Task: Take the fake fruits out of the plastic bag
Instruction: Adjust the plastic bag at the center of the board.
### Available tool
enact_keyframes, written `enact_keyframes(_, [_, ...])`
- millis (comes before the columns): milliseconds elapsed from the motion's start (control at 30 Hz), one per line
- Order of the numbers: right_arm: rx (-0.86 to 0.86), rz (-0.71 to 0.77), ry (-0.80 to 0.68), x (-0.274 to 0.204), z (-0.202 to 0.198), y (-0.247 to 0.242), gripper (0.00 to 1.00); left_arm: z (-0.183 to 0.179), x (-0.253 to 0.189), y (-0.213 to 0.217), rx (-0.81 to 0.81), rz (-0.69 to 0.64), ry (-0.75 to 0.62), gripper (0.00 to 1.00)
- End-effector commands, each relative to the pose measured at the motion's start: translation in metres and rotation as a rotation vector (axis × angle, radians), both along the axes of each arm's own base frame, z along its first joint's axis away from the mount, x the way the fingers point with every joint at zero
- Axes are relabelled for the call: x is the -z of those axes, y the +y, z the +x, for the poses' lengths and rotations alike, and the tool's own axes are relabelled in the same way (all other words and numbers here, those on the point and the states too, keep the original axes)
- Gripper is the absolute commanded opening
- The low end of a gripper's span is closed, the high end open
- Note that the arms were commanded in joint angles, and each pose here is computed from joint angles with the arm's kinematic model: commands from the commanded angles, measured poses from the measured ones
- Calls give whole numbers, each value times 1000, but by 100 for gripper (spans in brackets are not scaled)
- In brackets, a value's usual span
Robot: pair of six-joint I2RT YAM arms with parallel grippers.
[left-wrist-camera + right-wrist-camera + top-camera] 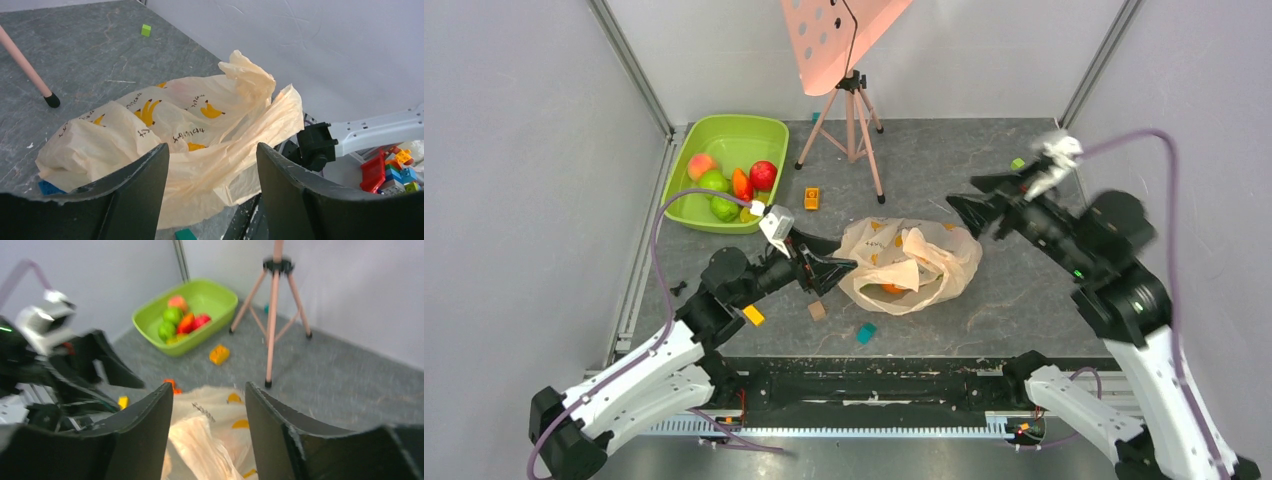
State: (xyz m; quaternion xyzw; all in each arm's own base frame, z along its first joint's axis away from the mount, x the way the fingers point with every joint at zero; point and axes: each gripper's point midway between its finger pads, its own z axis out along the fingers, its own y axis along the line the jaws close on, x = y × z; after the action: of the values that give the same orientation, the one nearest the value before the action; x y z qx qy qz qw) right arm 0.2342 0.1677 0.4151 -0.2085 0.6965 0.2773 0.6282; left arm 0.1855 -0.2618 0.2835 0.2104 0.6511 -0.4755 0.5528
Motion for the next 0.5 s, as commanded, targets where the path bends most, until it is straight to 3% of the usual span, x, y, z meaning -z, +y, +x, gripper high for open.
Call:
enact_keyframes(0, [-56,-163,172,75,20,14,66,-25,-18,5,46,-1,47,73])
enact_keyframes(100, [-60,-186,182,92,24,15,76,-34,-9,2,50,84,18,83])
enact_keyframes(233, [-98,-170,167,100,15,18,83,-40,-15,-12,55,137,-68,98])
enact_keyframes(467, [-128,-195,118,97,-3,11,84,-26,-17,-41,22,305,-223,100])
